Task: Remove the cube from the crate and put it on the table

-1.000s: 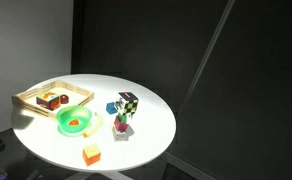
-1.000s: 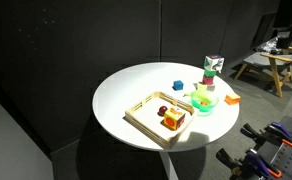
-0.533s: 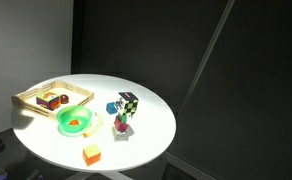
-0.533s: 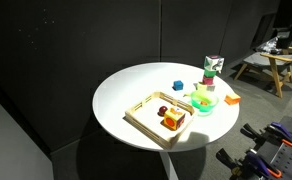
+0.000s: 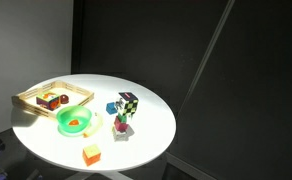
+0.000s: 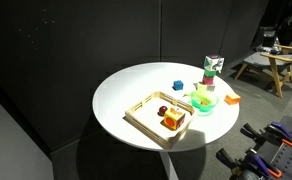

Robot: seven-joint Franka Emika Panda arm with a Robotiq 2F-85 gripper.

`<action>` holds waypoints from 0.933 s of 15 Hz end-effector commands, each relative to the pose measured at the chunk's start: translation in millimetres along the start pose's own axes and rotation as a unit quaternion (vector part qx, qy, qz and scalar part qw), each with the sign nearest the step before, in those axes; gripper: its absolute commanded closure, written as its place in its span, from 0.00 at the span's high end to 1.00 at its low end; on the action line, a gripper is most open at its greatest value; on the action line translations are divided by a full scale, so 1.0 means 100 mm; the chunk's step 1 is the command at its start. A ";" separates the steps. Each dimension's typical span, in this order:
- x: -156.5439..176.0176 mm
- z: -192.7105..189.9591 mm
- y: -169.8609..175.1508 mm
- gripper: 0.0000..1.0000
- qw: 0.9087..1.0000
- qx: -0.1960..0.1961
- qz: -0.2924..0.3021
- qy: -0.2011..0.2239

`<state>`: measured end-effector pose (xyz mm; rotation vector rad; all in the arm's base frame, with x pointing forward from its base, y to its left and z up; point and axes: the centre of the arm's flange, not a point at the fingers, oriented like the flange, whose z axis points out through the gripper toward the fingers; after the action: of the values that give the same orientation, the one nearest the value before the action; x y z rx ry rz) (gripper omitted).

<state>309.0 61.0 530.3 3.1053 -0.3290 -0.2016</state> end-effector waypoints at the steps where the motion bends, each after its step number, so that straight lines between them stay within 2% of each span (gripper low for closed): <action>1: 0.19 0.01 0.00 1.00 1.000 0.001 -0.016 0.022; 8: 0.63 0.20 -0.08 1.00 0.997 0.007 -0.048 0.056; 14: 1.00 0.47 -0.18 1.00 0.992 0.009 -0.100 0.075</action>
<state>384.5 59.3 484.0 3.1437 -0.1134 0.0086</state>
